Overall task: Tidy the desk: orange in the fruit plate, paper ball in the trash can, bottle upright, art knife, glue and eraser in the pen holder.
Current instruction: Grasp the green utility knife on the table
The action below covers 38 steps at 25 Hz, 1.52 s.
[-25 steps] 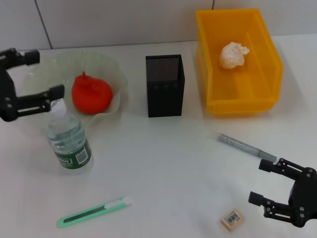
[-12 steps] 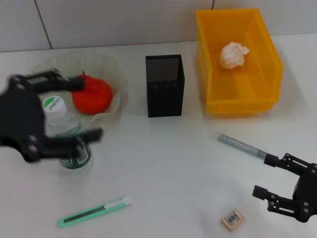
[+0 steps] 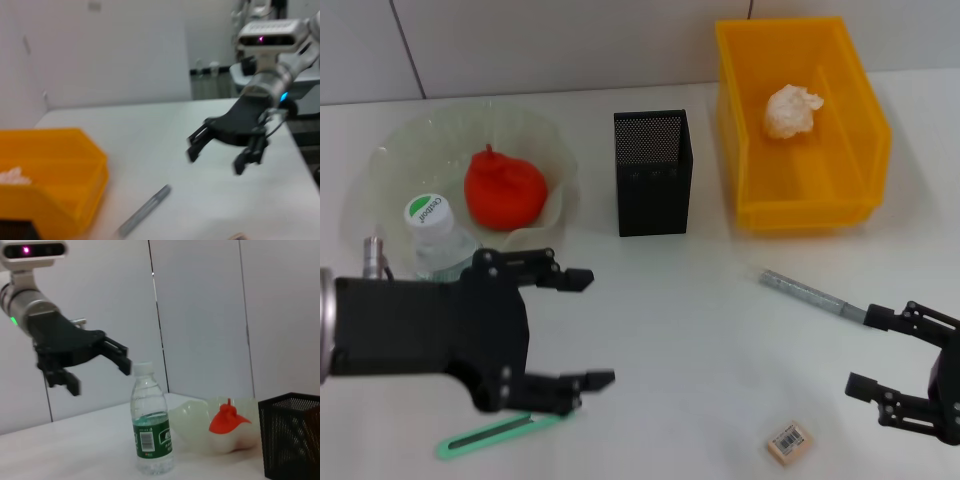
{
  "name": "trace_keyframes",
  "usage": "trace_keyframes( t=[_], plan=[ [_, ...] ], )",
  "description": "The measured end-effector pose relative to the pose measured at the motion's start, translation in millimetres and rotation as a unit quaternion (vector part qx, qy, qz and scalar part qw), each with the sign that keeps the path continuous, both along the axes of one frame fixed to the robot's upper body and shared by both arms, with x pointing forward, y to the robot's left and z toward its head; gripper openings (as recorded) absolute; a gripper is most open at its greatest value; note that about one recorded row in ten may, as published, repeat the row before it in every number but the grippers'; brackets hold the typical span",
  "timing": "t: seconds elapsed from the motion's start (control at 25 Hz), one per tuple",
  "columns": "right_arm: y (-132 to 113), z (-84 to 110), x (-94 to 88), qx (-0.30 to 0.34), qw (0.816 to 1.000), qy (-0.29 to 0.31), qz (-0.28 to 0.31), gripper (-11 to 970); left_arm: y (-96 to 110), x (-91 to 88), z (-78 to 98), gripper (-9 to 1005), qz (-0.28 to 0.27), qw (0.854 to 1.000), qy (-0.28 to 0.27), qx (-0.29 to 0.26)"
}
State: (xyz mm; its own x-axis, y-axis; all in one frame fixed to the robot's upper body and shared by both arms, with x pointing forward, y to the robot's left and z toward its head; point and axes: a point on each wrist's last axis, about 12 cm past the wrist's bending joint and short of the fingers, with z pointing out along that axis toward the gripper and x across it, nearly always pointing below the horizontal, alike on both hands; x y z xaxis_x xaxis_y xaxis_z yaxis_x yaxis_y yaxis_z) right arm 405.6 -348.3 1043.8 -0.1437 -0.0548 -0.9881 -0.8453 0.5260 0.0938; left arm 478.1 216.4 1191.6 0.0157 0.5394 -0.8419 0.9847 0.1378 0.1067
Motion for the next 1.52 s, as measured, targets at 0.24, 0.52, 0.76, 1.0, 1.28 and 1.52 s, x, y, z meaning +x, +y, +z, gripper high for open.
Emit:
trace_keyframes(
  t=[0.24,0.52,0.76,1.0,1.28,1.52],
  plan=[
    [-2,0.7,1.0,-0.003,1.000,0.007,0.003,795,-7,8.2,-6.2,827,0.029,0.999,0.031,0.026],
    [-2,-0.6,1.1,-0.007,1.000,0.011,0.002,795,-26,13.3,-14.5,821,0.046,0.993,0.083,0.074],
    [-1,-1.5,0.9,-0.008,1.000,0.012,0.001,795,-44,18.6,-19.5,816,0.089,0.980,0.122,0.125],
    [0,-4.7,2.5,-0.015,1.000,0.016,-0.005,795,-50,16.5,-26.8,811,0.087,0.977,0.120,0.154],
    [2,-5.0,5.7,-0.017,1.000,0.016,-0.003,795,-53,14.6,-36.4,806,0.083,0.971,0.102,0.200],
    [3,-5.3,6.8,-0.017,1.000,0.016,-0.003,795,-55,13.8,-37.8,801,0.086,0.969,0.105,0.207]
  ],
)
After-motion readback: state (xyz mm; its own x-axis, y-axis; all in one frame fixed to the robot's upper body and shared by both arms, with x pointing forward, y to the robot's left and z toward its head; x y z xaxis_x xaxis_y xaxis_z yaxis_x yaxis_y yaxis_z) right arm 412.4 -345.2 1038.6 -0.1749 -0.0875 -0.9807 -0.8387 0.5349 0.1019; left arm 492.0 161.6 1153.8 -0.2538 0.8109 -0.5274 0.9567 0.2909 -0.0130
